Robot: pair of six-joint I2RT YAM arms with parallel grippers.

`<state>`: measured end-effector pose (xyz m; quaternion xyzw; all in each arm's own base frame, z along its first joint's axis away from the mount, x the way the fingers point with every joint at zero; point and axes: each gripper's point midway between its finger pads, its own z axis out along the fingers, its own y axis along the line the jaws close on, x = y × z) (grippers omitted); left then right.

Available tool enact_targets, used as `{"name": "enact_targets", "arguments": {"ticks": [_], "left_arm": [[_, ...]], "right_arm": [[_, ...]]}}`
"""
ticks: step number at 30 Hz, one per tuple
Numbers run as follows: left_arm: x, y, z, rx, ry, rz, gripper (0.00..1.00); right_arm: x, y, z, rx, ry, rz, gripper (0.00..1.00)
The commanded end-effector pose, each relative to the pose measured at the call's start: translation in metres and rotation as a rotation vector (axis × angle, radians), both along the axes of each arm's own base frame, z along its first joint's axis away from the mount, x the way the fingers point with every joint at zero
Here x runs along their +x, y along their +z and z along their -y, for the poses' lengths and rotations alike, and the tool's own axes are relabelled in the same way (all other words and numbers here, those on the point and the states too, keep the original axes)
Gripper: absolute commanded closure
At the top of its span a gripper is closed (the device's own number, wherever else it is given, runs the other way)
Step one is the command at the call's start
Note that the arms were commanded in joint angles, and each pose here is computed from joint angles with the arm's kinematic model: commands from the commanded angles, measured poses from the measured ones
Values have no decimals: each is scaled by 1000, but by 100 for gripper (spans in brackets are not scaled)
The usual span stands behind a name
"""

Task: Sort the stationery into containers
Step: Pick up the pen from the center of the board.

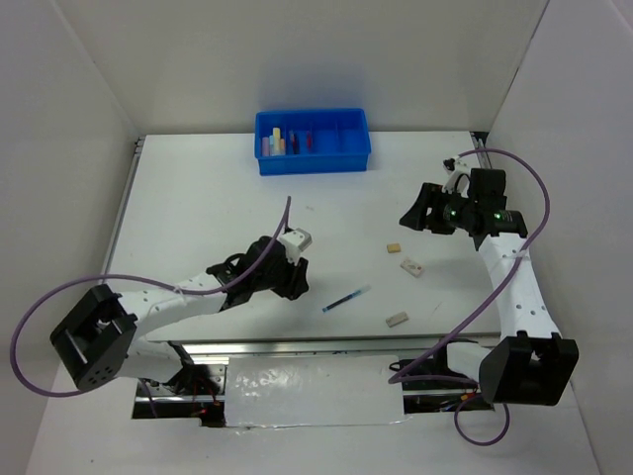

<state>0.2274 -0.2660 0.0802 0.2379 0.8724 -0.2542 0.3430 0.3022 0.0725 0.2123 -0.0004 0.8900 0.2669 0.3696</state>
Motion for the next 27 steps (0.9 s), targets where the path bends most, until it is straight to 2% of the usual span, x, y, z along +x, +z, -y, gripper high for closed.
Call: {"name": "enact_targets", "arguments": {"ticks": [1, 8, 12, 27], "left_arm": [[5, 6, 23, -24, -39, 105, 49], [-15, -9, 60, 52, -153, 147, 49], [-24, -8, 76, 44, -203, 149, 49], [-30, -36, 92, 136, -260, 116, 50]], "right_arm": [[1, 6, 3, 0, -18, 23, 33], [2, 7, 5, -7, -27, 21, 33], [0, 6, 6, -11, -26, 28, 33], [-4, 10, 6, 0, -19, 37, 33]]}}
